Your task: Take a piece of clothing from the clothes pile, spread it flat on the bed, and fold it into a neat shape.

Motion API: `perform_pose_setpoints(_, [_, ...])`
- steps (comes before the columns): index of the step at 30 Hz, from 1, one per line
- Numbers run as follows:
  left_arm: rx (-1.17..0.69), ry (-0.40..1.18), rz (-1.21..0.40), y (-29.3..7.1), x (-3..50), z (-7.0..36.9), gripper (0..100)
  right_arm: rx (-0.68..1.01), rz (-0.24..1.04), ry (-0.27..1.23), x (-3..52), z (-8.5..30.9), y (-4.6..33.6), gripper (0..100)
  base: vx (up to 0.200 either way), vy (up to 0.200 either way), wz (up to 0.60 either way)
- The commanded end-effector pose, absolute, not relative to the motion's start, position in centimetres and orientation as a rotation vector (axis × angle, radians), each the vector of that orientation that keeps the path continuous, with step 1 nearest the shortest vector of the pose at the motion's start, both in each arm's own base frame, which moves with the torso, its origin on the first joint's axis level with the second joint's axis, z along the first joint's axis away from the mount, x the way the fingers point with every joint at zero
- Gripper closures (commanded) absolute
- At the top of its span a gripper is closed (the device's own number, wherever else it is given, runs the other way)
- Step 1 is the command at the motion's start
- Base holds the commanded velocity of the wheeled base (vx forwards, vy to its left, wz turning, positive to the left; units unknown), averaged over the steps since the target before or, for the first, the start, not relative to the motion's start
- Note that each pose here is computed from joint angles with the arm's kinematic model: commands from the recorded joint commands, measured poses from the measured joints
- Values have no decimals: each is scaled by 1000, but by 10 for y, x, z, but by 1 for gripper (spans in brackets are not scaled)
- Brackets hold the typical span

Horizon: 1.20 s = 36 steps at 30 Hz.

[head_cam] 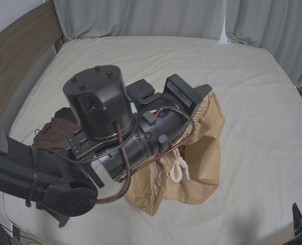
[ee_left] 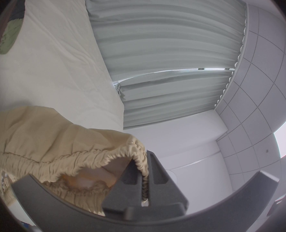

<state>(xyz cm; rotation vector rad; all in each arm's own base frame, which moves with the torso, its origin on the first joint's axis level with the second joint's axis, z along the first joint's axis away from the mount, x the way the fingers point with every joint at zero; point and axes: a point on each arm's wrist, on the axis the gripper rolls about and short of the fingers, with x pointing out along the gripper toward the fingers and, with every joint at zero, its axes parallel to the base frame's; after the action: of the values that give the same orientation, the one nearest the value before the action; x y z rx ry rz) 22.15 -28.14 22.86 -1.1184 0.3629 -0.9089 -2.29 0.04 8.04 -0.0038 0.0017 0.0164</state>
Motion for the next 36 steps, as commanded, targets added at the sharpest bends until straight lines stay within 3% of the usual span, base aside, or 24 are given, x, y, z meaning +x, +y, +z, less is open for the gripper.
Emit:
perform_pose_setpoints(1, [-1153, 418, -932, -309, 228, 230, 100, -5, 17, 1, -23, 76, 0, 0, 0, 0, 0])
perform_pose_setpoints(8, [-1144, 463, -946, -336, 234, 237, 100, -5, 17, 1, -23, 76, 0, 0, 0, 0, 0])
perform_pose_setpoints(22, [-1194, 433, -1003, -341, 226, 270, 100, -5, 17, 1, -23, 76, 0, 0, 0, 0, 0])
perform_pose_setpoints(30, [-1303, 448, -1008, -325, 219, 294, 100, -5, 17, 1, -23, 76, 0, 0, 0, 0, 0])
perform_pose_setpoints(36, [-1353, 427, -942, -292, 230, 300, 100, -5, 17, 1, -23, 76, 0, 0, 0, 0, 0])
